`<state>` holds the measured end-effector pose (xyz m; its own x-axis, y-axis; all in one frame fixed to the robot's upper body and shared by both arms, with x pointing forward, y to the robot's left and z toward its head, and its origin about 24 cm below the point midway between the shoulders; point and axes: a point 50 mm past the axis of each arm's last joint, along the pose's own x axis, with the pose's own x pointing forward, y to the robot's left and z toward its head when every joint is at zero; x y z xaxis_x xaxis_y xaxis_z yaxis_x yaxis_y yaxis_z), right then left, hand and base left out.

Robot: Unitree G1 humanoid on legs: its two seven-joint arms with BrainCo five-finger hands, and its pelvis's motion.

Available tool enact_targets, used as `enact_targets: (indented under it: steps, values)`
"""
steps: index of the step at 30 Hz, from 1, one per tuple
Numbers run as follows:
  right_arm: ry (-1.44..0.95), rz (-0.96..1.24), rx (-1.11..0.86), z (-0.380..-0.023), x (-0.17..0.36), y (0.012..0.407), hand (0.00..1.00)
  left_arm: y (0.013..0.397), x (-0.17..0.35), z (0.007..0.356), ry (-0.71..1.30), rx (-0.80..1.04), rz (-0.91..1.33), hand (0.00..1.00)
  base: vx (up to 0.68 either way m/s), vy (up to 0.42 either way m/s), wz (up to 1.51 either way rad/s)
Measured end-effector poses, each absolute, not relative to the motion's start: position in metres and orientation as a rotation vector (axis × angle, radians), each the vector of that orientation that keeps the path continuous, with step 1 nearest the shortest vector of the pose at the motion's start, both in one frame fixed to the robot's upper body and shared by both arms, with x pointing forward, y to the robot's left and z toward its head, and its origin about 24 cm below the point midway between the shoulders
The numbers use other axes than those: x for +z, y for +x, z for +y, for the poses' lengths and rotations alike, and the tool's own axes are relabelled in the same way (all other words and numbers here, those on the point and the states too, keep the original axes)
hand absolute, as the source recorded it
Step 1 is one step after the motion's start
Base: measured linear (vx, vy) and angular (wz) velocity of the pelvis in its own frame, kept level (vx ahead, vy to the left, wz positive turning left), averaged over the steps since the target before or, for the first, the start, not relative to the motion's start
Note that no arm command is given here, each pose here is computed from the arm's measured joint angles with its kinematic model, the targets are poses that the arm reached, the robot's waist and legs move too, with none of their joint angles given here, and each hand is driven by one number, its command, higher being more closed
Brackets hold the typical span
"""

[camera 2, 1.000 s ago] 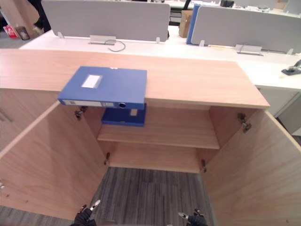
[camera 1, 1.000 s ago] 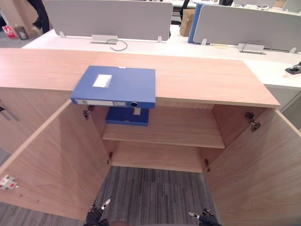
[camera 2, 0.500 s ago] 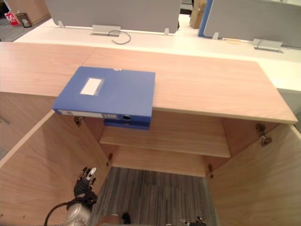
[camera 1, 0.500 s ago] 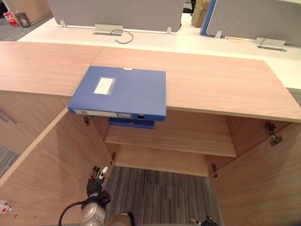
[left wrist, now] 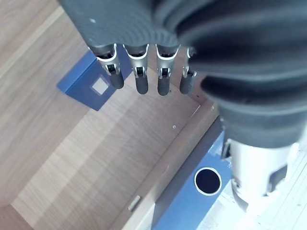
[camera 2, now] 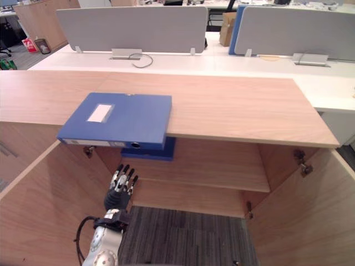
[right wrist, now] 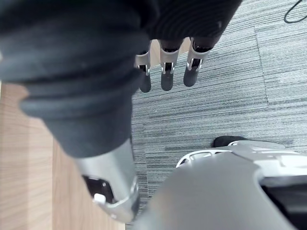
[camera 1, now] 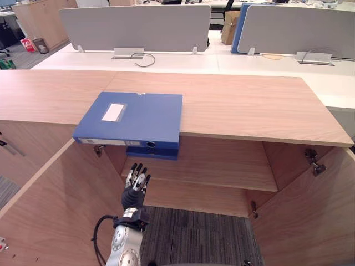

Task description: Walk over to the cabinet, pick up the folder, carry it to the office cabinet, place the folder inside the office cabinet, then close the office cabinet door

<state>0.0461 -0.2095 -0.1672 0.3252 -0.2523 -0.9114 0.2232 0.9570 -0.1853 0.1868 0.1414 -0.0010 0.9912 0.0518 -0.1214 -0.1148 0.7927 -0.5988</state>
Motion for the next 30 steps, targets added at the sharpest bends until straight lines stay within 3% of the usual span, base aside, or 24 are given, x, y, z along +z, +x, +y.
enact_targets:
  steps: [7,17,26,30]
  values:
    - [-0.042,1.216,-0.289,-0.207,-0.168,0.041,0.0,0.169,0.003,0.16,-0.415,0.214,0.105,0.0,-0.07,0.044,0.08]
    - [-0.037,1.243,-0.283,-0.204,-0.169,0.031,0.0,0.158,0.027,0.181,-0.243,0.418,0.026,0.0,-0.06,0.018,0.09]
    - [-0.054,1.256,-0.249,-0.201,-0.171,0.031,0.0,0.19,0.104,0.169,0.578,0.356,-0.401,0.0,0.0,-0.004,0.0]
    - [-0.072,1.256,-0.211,-0.201,-0.171,0.036,0.0,0.219,0.099,0.171,0.938,0.312,-0.47,0.0,-0.01,-0.029,-0.11]
